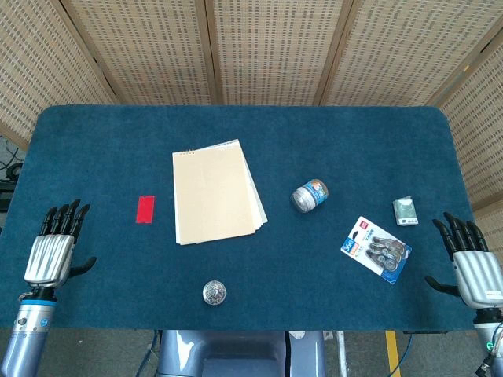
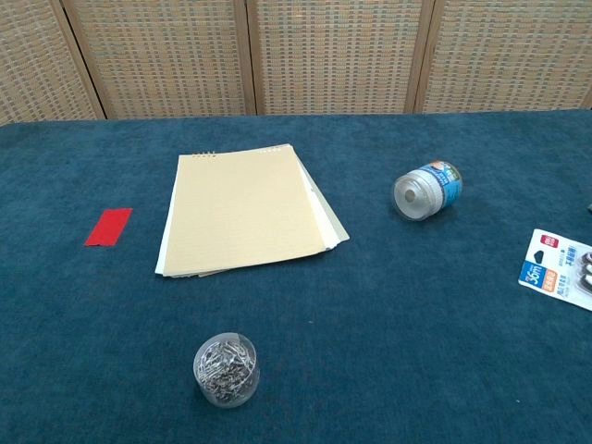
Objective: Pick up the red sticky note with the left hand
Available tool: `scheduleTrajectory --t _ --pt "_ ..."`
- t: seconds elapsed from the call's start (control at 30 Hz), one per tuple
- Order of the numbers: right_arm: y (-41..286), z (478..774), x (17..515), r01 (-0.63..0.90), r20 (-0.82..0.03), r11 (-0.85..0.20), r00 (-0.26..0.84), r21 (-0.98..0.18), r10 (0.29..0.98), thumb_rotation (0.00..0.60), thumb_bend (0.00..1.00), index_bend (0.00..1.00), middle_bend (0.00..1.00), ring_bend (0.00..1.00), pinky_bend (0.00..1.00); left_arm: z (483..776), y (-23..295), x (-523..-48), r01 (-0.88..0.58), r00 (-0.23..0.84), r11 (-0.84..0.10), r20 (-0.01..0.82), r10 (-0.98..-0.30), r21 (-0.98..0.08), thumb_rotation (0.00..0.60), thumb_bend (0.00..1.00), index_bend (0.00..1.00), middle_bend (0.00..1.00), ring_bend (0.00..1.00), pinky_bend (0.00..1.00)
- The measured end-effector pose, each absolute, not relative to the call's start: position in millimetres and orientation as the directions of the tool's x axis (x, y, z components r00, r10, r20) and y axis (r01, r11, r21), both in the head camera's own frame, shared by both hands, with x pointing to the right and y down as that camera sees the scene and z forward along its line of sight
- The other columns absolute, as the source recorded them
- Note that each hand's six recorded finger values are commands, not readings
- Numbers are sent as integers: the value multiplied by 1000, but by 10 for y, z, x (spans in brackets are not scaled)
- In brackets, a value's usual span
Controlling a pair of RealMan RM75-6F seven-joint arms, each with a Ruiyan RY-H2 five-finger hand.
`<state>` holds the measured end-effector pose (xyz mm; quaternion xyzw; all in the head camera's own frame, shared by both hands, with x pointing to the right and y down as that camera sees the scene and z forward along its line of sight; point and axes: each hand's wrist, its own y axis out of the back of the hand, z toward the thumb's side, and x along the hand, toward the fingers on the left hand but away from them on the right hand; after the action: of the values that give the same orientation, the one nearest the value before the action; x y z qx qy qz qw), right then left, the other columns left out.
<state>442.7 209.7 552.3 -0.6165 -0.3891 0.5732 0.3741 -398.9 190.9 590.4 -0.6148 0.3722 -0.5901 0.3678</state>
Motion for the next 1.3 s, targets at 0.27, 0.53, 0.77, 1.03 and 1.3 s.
scheduleTrajectory --t 0.27,0.53,0.77,1.03,1.3 --pt "2109 5521 4400 45 -415 -417 46 -908 909 600 53 0 0 0 0 5910 1905 -3990 -24 29 -454 453 -891 -891 600 215 0 0 0 0" --pt "2112 5517 4409 47 -415 -417 44 -908 909 600 53 0 0 0 0 5907 1902 -3987 -26 29 -452 452 -892 -892 600 214 0 0 0 0" --pt "2104 5525 4397 44 -415 -417 45 -908 908 600 53 0 0 0 0 5938 1895 -3988 -23 30 -459 458 -888 -888 600 216 0 0 0 0" --pt "2111 5535 4396 43 -420 -422 47 -906 906 600 53 0 0 0 0 5940 1894 -3988 -22 29 -460 459 -888 -888 600 216 0 0 0 0" --pt "2105 5532 4407 48 -419 -421 46 -906 907 600 53 0 0 0 0 5955 1903 -3970 -16 33 -463 462 -886 -886 600 263 0 0 0 0"
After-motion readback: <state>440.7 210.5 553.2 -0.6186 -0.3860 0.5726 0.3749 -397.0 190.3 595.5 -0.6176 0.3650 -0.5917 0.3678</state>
